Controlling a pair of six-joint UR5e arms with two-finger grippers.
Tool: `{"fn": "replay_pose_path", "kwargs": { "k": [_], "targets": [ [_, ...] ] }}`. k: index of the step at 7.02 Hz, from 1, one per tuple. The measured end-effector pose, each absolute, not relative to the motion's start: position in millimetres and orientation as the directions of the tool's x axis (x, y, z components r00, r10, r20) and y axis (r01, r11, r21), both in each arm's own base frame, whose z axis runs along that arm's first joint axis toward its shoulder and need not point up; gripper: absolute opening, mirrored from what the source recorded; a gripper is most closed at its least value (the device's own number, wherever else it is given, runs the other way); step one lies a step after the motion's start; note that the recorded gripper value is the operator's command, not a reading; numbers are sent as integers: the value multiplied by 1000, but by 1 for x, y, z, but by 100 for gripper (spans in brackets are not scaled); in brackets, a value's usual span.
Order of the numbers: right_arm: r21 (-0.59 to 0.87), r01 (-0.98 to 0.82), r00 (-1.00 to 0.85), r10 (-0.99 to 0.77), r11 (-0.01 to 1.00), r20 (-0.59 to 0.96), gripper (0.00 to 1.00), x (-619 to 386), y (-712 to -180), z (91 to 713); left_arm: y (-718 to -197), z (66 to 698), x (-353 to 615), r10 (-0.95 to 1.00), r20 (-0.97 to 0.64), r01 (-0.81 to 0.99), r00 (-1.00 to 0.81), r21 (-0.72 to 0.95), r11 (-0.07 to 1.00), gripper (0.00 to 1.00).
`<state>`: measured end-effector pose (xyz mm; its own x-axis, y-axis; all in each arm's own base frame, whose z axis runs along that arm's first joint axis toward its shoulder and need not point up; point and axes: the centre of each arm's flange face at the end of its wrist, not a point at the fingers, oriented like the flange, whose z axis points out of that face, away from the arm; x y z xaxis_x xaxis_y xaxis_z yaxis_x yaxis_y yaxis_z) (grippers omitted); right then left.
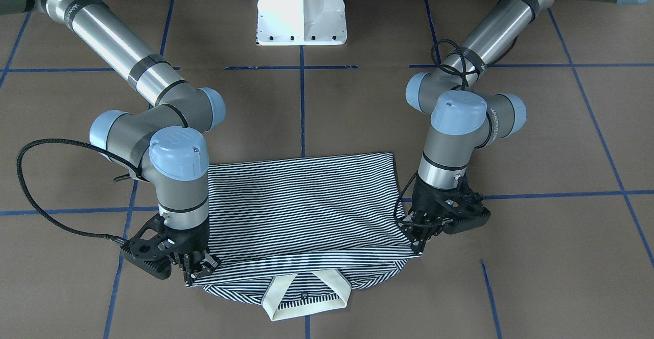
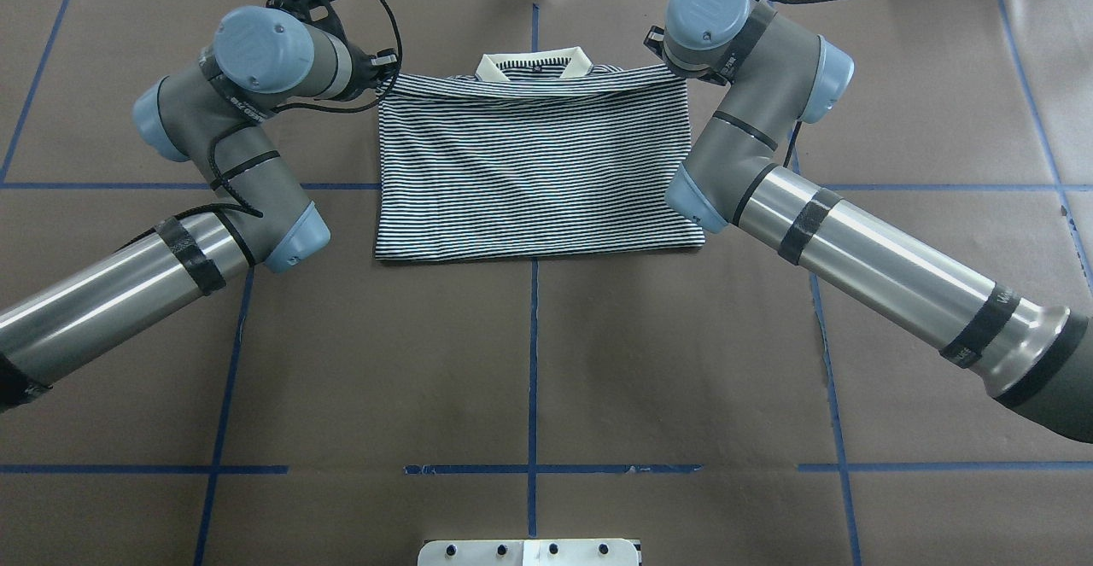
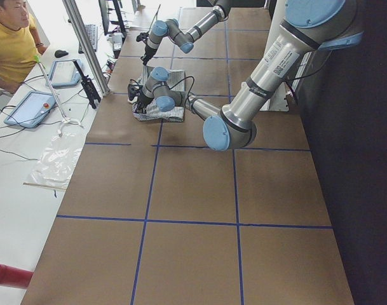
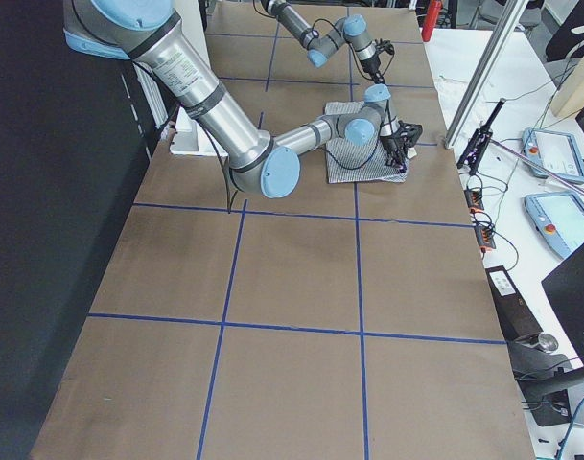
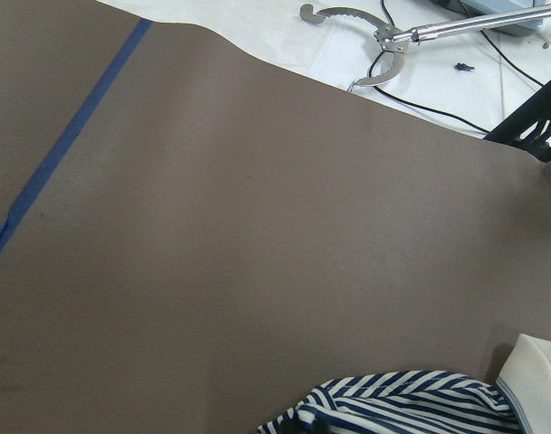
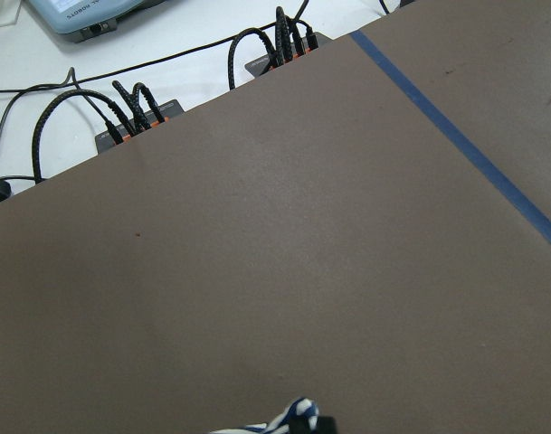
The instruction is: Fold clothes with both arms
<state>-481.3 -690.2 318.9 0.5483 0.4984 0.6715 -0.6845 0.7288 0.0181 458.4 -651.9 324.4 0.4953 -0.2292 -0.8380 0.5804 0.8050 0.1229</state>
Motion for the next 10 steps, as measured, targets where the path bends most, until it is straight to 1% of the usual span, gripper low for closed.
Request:
{"fn": "replay_pose_path", "kwargs": {
  "k": [1, 2, 3, 4, 6, 7, 8, 10],
  "targets": [
    [19, -684, 550, 498, 730, 670, 31, -484, -690, 319, -653, 327, 457, -221, -837, 577, 502, 134, 806, 15],
    [20, -681, 551, 495, 732, 672, 46, -487, -689, 316, -653, 328, 456, -217, -836, 576, 503, 138, 806, 21],
    [19, -679, 550, 491, 734, 676, 49, -490, -687, 312, -653, 327, 456, -212, -840, 576, 499, 139, 805, 25],
    [17, -678, 543, 486, 735, 685, 52, -491, -683, 308, -652, 325, 455, -201, -851, 579, 486, 141, 803, 25],
    [-6, -665, 513, 462, 747, 723, 59, -475, -658, 303, -650, 321, 453, -183, -868, 583, 462, 142, 800, 28],
    [-46, -636, 489, 448, 770, 748, 59, -458, -624, 310, -649, 317, 452, -176, -873, 584, 454, 142, 799, 28],
    [-96, -611, 460, 452, 786, 764, 62, -447, -580, 322, -646, 316, 449, -171, -877, 584, 449, 143, 799, 28],
    [-203, -592, 399, 503, 780, 766, 63, -446, -492, 338, -636, 324, 443, -164, -882, 583, 441, 143, 800, 28]
  ]
}}
